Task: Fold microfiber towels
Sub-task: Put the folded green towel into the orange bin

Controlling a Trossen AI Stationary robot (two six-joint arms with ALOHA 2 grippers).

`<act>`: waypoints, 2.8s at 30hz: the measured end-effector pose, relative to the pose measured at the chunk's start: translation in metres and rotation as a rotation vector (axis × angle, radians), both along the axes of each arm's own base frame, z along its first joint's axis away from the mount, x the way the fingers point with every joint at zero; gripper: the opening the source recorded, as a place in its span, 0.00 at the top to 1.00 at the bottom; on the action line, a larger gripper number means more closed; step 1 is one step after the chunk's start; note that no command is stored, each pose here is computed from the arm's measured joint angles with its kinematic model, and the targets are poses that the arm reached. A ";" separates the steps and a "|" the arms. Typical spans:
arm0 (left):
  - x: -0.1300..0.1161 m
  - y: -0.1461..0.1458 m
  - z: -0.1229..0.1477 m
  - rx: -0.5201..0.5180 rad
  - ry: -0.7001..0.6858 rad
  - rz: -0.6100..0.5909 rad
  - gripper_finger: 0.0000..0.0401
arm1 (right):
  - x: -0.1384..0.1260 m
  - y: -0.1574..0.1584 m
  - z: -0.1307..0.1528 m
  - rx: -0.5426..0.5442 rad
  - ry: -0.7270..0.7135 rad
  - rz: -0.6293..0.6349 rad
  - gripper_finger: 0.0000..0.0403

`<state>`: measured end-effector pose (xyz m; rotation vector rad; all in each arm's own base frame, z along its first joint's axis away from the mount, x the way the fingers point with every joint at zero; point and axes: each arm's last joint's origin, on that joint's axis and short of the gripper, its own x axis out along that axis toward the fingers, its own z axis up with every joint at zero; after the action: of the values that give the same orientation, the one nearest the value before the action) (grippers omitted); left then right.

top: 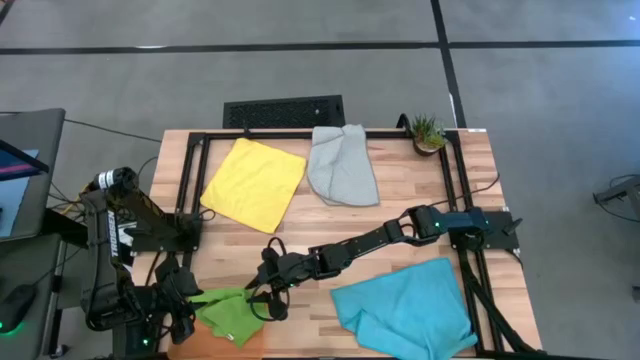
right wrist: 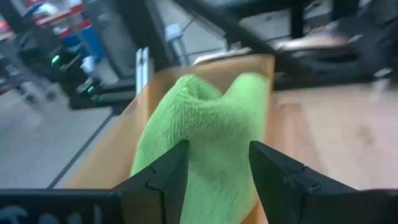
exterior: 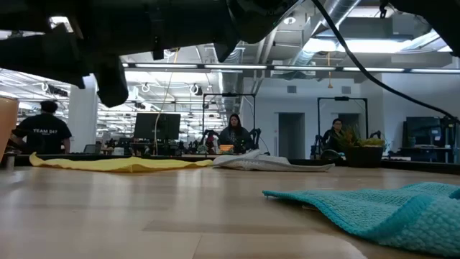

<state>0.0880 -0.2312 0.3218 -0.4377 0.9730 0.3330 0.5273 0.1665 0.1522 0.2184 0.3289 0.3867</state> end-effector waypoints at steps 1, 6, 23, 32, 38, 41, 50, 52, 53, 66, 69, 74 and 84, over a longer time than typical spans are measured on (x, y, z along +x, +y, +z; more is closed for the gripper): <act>0.000 0.000 0.000 0.000 0.000 0.000 0.69 | 0.000 0.001 0.000 0.007 -0.003 0.021 0.52; 0.000 0.000 0.000 0.000 0.000 0.000 0.69 | 0.000 0.002 0.002 0.011 -0.009 0.033 0.52; 0.000 0.000 0.000 0.000 0.000 0.000 0.69 | -0.004 0.014 0.003 0.057 0.010 0.013 0.52; 0.000 0.000 0.000 0.000 0.001 0.000 0.69 | -0.002 0.009 -0.005 0.038 0.020 -0.044 0.52; 0.000 0.000 0.000 0.000 0.001 0.000 0.69 | 0.000 -0.005 -0.007 -0.038 0.046 -0.049 0.52; 0.000 0.000 0.000 0.000 0.001 0.000 0.69 | 0.000 -0.009 -0.003 -0.047 0.057 -0.050 0.52; 0.000 0.000 0.000 0.000 0.001 -0.001 0.69 | 0.004 -0.019 0.004 -0.086 0.002 -0.053 0.52; 0.000 0.000 0.000 0.000 0.001 -0.001 0.69 | 0.004 -0.020 0.003 -0.088 0.005 -0.056 0.52; 0.000 0.000 0.000 0.002 0.001 -0.004 0.69 | 0.004 -0.022 0.003 -0.095 0.003 -0.058 0.52; 0.001 0.002 -0.011 0.061 -0.035 -0.015 0.69 | -0.023 -0.019 0.063 -0.417 0.048 -0.023 0.52; 0.005 0.003 -0.029 0.079 -0.034 0.003 0.69 | -0.037 -0.016 0.084 -0.524 0.075 -0.060 0.52; 0.023 0.002 -0.051 0.088 -0.065 -0.043 0.69 | -0.057 -0.015 0.112 -0.646 0.115 -0.118 0.52; 0.059 0.010 -0.092 0.148 -0.105 -0.196 0.69 | -0.078 -0.019 0.135 -0.705 0.186 -0.156 0.52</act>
<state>0.1471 -0.2210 0.2293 -0.2209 0.8739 0.2006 0.4491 0.1473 0.2871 -0.4112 0.6059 0.0793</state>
